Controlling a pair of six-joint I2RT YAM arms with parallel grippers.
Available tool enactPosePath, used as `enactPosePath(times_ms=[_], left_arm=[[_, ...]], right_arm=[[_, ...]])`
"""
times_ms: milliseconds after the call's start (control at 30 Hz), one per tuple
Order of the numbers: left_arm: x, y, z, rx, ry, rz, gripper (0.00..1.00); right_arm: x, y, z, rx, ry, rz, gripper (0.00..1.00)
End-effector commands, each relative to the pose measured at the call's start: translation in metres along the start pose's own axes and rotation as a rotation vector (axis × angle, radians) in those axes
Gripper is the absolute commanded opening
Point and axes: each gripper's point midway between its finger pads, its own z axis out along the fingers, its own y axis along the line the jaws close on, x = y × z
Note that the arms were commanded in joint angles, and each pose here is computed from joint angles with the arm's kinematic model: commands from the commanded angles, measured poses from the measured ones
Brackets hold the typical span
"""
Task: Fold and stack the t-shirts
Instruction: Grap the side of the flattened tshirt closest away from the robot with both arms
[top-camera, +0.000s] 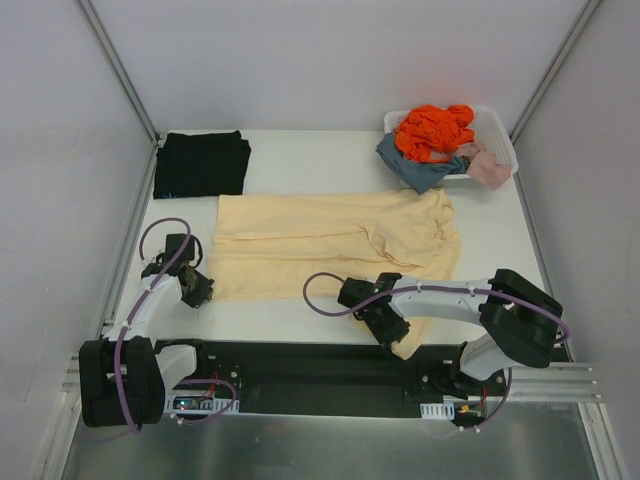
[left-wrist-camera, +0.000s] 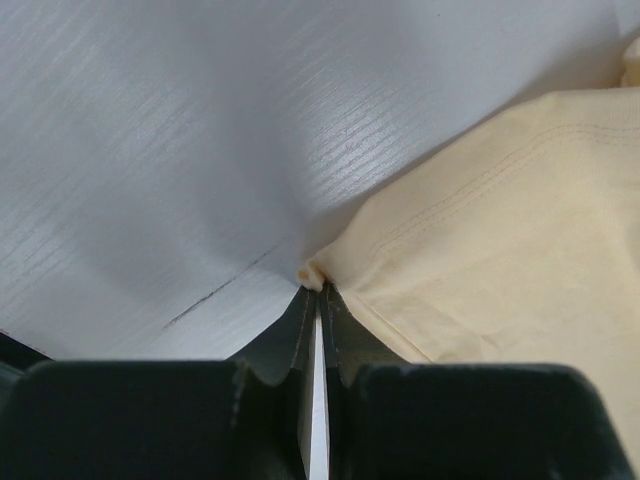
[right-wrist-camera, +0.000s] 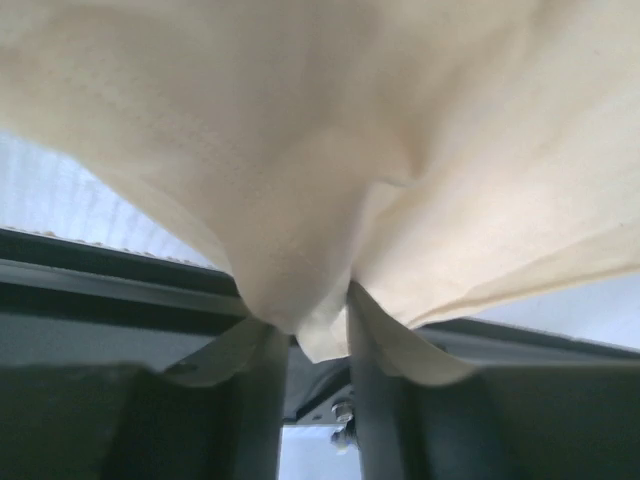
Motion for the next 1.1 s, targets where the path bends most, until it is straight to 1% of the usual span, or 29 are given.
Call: enactPosePath(times_ms=[0,133,200,267,300,367,400,467,500,533,600,700,800,933,1033,1067], left_arm=[[-0.005,-0.001,-0.001,-0.004,-0.010,-0.008,0.00],[-0.005,-0.004,-0.003,0.012,-0.012,-0.024,0.00],[-0.003,-0.007,-0.009,0.038,-0.002,-0.033,0.00],[-0.003,-0.009,-0.015,0.063,-0.014,-0.069,0.00],[0.000,-0.004,-0.017,0.045,-0.007,-0.101,0.00],[0.002,0.001,-0.022,0.038,-0.016,-0.129,0.00],[0.006,0.012,-0.024,-0.010,-0.012,-0.159,0.00],[0.006,0.020,-0.030,-0.031,-0.029,-0.182,0.00],[0.010,0.028,-0.033,-0.063,-0.021,-0.197,0.00],[0.008,0.032,-0.035,-0.079,-0.040,-0.205,0.00],[0.008,0.036,-0.039,-0.085,-0.051,-0.219,0.00],[0.014,0.042,-0.042,-0.109,-0.032,-0.225,0.00],[0.018,0.051,-0.042,-0.142,-0.029,-0.233,0.00],[0.013,0.043,-0.048,-0.110,-0.041,-0.240,0.00],[0.003,0.035,-0.055,-0.087,-0.065,-0.235,0.00],[0.000,0.033,-0.057,-0.081,-0.070,-0.233,0.00]], right_arm=[[0.000,-0.014,0.004,0.068,0.008,0.040,0.17],[-0.002,-0.016,-0.010,0.065,0.007,0.016,0.11],[0.002,-0.020,-0.023,0.061,0.016,0.009,0.01],[0.003,-0.020,-0.038,0.044,0.017,0.000,0.01],[0.011,-0.021,-0.048,0.027,0.037,-0.004,0.01],[0.015,-0.017,-0.060,-0.023,0.046,-0.026,0.01],[0.023,-0.011,-0.066,-0.074,0.071,-0.035,0.00],[0.029,-0.005,-0.070,-0.120,0.093,-0.054,0.01],[0.037,0.003,-0.073,-0.181,0.124,-0.069,0.01],[0.041,0.005,-0.074,-0.201,0.141,-0.081,0.01],[0.051,0.004,-0.073,-0.205,0.189,-0.102,0.01],[0.060,0.002,-0.075,-0.212,0.234,-0.128,0.01],[0.059,0.004,-0.079,-0.232,0.226,-0.143,0.02],[0.045,0.003,-0.085,-0.230,0.181,-0.149,0.02],[0.033,-0.010,-0.090,-0.193,0.150,-0.127,0.02],[0.029,-0.022,-0.090,-0.157,0.143,-0.096,0.02]])
